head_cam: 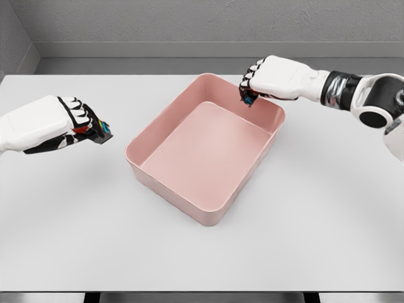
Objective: Put the industrial switch in the basket with both arms
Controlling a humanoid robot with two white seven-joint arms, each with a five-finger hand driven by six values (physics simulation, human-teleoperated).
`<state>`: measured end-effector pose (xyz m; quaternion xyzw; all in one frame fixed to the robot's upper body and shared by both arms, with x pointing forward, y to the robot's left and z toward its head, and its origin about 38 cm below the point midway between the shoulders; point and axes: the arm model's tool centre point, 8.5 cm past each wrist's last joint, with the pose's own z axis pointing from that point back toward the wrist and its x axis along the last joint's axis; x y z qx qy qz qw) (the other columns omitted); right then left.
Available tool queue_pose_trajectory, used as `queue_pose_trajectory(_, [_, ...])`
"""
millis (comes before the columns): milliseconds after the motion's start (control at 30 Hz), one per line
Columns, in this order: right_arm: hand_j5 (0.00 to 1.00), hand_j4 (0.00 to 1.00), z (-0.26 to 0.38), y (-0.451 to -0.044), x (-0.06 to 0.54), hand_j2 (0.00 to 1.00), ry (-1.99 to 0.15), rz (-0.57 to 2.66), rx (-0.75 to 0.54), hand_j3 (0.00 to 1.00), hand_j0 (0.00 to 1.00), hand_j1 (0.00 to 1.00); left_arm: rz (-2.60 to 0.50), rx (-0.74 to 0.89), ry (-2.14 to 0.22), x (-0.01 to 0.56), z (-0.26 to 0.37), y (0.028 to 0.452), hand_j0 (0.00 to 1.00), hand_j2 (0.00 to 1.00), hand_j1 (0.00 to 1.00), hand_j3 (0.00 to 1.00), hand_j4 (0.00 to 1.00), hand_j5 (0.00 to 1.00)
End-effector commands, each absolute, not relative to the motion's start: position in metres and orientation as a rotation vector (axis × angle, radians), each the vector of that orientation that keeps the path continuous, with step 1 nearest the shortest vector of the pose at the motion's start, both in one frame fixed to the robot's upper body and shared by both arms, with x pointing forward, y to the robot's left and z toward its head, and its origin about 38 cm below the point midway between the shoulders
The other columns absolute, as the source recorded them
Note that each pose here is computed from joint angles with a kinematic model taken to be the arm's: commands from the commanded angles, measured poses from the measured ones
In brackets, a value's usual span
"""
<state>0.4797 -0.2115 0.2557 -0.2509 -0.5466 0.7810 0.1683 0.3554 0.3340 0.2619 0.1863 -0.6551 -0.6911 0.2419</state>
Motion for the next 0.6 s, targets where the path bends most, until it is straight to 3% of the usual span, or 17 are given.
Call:
queue_pose_trajectory(0, [0.49,0.49,0.254,-0.199,0.472,0.49,-1.575,2.257,-0.690,0.49,0.49,0.49,-1.880,0.499,-1.810,0.355,0.263,0.330,0.53,0.53,0.53,0.53,0.53,0.53])
queue_pose_trajectory(367, [0.52,0.52,0.245,-0.182,0.458,0.52,-1.590,2.330,-0.641,0.52,0.52,0.52,-1.904,0.473,-1.870,0.357,0.269,0.310,0.53,0.53,0.53,0.53,0.53,0.53])
queue_pose_trajectory(433, [0.77,0.77,0.246,-0.183,0.459,0.77,-1.591,2.322,-0.649,0.77,0.77,0.77,-1.905,0.471,-1.883,0.358,0.271,0.307,0.53,0.53,0.53,0.53,0.53,0.53])
queue_pose_trajectory(500, [0.96,0.96,0.247,-0.183,0.459,0.96,-1.598,2.317,-0.652,0.96,0.96,0.96,-1.904,0.472,-1.891,0.358,0.273,0.306,0.53,0.53,0.53,0.53,0.53,0.53])
queue_pose_trajectory(567, [0.99,0.99,0.248,-0.184,0.460,0.99,-1.598,2.309,-0.657,0.99,0.99,0.99,-1.911,0.455,-1.906,0.359,0.273,0.299,0.53,0.53,0.53,0.53,0.53,0.53])
